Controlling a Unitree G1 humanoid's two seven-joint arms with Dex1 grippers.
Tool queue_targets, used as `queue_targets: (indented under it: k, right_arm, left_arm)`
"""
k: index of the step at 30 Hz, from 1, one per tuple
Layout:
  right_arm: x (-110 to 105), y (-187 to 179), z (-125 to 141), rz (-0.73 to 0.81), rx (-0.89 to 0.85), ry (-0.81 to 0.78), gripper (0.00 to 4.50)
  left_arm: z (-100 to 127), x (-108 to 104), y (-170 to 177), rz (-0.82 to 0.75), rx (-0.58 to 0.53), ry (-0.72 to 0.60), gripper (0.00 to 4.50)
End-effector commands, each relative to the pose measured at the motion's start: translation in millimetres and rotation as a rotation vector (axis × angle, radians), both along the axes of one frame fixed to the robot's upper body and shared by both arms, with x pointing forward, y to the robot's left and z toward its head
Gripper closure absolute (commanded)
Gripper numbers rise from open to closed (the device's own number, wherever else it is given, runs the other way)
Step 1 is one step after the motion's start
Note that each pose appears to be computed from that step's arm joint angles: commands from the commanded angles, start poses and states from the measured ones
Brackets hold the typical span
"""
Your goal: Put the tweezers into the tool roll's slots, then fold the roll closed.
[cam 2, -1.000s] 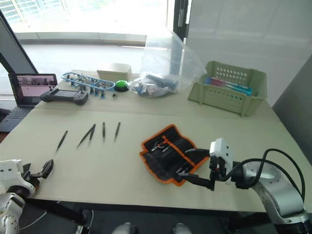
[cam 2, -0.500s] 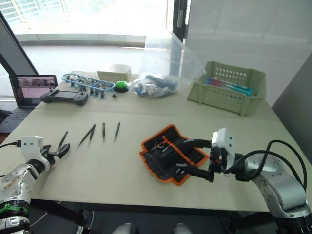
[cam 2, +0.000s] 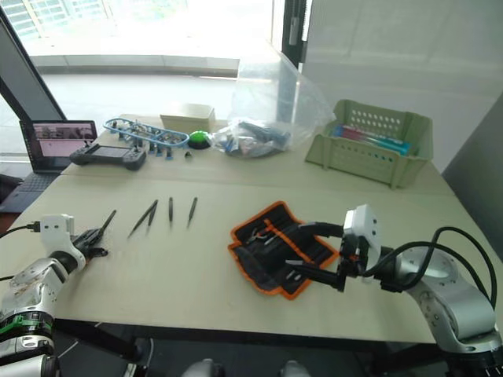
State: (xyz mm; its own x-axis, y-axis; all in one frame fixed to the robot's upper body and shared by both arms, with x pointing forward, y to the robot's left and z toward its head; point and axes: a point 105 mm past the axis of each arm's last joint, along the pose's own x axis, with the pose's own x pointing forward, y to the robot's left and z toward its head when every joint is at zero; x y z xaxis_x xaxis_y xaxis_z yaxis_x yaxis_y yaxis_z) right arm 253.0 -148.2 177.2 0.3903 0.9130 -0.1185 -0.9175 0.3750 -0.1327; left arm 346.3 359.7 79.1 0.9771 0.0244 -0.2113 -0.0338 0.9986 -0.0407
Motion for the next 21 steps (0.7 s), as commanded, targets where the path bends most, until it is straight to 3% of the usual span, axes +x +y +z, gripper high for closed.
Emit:
queue_targets:
  k: [1, 4, 10, 13, 16, 17, 21]
  right_arm:
    - [-1, -4, 10, -0.017, 0.012, -0.049, 0.0]
    - [0, -5, 9, -0.029, 0.017, -0.047, 0.0]
    - [10, -19, -3, -0.162, 0.008, -0.033, 0.0]
    - [23, -31, -18, -0.297, -0.003, -0.01, 0.0]
    - [33, -36, -30, -0.376, -0.007, 0.008, 0.0]
    - [37, -36, -33, -0.399, -0.007, 0.005, 0.55]
    - [49, -25, -42, -0.406, 0.035, 0.01, 1.89]
  left_arm:
    - [-20, -1, -16, -0.053, -0.002, 0.064, 4.46]
    - [-7, 2, -12, -0.046, 0.048, 0.023, 4.46]
    - [47, -9, -16, -0.055, 0.183, -0.129, 4.46]
    - [74, -14, -43, -0.151, 0.234, -0.171, 4.46]
    - [88, -14, -84, -0.3, 0.204, -0.177, 4.46]
    - [90, -14, -100, -0.361, 0.19, -0.169, 4.5]
    - [90, -10, -171, -0.625, 0.101, -0.123, 4.5]
